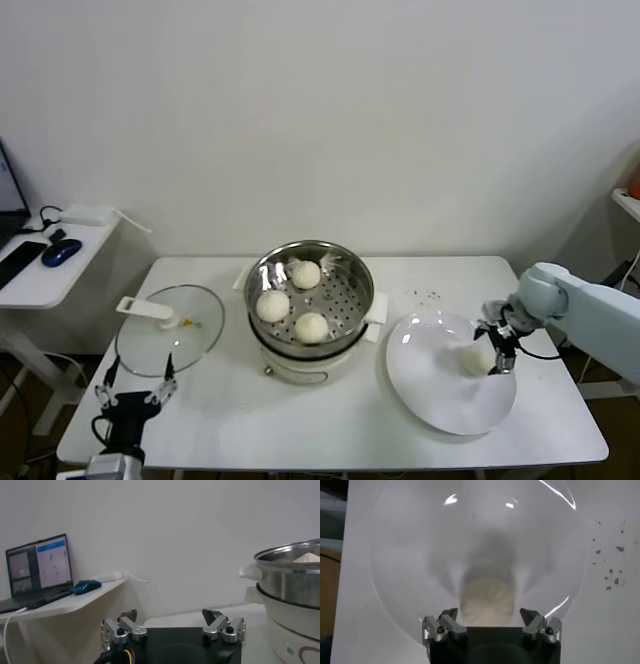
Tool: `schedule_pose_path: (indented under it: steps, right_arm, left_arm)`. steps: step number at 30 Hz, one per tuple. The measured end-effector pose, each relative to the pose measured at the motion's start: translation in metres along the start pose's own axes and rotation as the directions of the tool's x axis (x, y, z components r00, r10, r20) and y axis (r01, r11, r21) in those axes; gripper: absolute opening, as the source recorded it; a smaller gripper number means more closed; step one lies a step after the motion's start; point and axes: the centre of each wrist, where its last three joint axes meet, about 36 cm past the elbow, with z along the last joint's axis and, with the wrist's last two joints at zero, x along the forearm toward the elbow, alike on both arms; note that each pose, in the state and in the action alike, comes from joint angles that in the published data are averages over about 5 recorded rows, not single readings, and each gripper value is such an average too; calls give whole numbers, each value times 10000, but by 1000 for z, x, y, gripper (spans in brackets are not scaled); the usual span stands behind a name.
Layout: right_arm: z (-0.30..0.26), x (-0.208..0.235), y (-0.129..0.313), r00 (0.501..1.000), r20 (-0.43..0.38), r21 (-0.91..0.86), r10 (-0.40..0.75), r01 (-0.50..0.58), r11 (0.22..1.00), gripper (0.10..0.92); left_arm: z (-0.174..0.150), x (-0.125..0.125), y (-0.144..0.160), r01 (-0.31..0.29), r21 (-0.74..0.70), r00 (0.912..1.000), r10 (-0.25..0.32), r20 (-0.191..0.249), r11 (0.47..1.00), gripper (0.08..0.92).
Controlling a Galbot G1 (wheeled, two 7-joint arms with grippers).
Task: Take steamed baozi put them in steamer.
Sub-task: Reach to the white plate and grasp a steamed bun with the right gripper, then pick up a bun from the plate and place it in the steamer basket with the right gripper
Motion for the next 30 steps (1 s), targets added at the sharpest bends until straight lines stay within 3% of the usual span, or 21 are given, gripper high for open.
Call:
schedule_pose_path:
  steps: [8, 14, 19, 30]
  right_arm:
    - [-5, -9, -4, 9999, -15, 24, -120, 121, 9999, 804]
    - [-6, -11, -5, 9998, -16, 2, -200, 200, 9998, 675]
    - [-5, -11, -5, 9998, 3, -34, -199, 199, 9998, 615]
    - [-8, 16, -13, 9995, 317, -233, 57, -49, 9997, 602]
  left_arm:
    - [0, -2, 0, 32, 23, 10000, -32, 18, 10000, 823]
    - [0, -2, 0, 37, 30, 10000, -37, 16, 10000, 823]
    - [0, -2, 0, 50, 40, 10000, -50, 4, 10000, 823]
    - [-2, -3, -1, 55, 76, 10000, -56, 71, 10000, 823]
